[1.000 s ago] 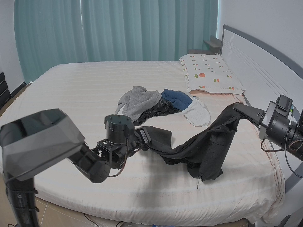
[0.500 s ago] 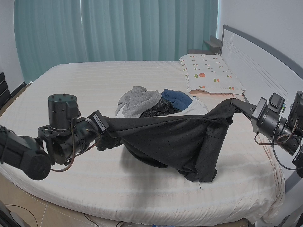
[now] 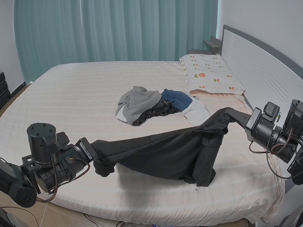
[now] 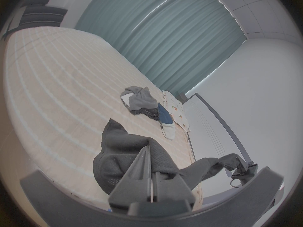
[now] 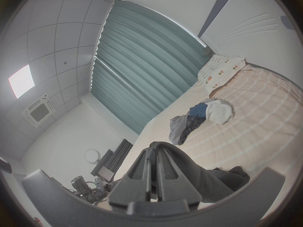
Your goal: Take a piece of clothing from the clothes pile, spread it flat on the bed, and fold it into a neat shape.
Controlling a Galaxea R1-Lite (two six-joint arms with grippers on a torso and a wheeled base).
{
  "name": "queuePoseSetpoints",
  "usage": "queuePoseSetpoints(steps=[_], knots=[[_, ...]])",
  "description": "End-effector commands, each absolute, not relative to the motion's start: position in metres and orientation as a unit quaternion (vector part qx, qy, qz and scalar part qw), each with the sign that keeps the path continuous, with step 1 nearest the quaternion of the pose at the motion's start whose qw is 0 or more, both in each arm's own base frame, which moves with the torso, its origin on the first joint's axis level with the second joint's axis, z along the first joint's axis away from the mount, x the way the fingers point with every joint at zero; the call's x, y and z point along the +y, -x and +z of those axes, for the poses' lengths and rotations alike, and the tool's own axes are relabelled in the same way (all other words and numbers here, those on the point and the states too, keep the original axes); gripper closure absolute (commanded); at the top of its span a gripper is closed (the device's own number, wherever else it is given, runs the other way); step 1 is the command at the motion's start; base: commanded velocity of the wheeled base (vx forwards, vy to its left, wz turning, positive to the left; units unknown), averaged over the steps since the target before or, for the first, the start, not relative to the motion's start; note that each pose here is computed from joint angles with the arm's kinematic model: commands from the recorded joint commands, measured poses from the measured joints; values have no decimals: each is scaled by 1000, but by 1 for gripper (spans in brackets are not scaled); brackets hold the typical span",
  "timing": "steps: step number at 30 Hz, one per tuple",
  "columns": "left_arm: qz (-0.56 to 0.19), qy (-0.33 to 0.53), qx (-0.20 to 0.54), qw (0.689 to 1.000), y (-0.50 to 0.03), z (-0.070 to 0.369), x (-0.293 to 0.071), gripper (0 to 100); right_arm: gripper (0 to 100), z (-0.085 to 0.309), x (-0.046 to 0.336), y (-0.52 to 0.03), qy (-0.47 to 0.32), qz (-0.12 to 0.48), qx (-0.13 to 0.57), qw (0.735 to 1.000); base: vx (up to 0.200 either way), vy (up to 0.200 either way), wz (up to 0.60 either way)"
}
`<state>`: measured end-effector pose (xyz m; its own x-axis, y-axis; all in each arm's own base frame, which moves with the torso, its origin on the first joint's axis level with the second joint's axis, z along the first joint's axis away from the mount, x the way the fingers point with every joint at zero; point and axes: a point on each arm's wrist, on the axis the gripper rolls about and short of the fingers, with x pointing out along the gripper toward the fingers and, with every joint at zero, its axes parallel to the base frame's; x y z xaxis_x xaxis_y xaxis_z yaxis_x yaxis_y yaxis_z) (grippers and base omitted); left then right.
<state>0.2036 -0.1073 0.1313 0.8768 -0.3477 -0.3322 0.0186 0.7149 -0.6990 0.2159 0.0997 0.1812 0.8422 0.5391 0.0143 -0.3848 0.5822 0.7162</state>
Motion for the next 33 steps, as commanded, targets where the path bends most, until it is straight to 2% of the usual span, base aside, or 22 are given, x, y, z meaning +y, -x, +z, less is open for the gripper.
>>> queuePoseSetpoints(steps=[1, 7, 17, 28, 33], knots=[[-106, 368, 241, 892, -190, 122, -104, 100, 100, 173, 105, -218, -377, 256, 120, 882, 0, 0, 0], [-99, 372, 257, 886, -188, 115, -102, 100, 100, 173, 107, -218, -376, 259, 121, 882, 0, 0, 0], [-95, 373, 261, 885, -178, 112, -96, 100, 100, 170, 110, -217, -372, 256, 126, 883, -200, 0, 0], [-110, 381, 248, 884, -175, 120, -95, 100, 100, 170, 112, -218, -372, 255, 126, 884, 0, 0, 0], [-108, 405, 253, 872, -176, 120, -96, 100, 100, 172, 109, -217, -371, 255, 119, 885, 0, 0, 0]])
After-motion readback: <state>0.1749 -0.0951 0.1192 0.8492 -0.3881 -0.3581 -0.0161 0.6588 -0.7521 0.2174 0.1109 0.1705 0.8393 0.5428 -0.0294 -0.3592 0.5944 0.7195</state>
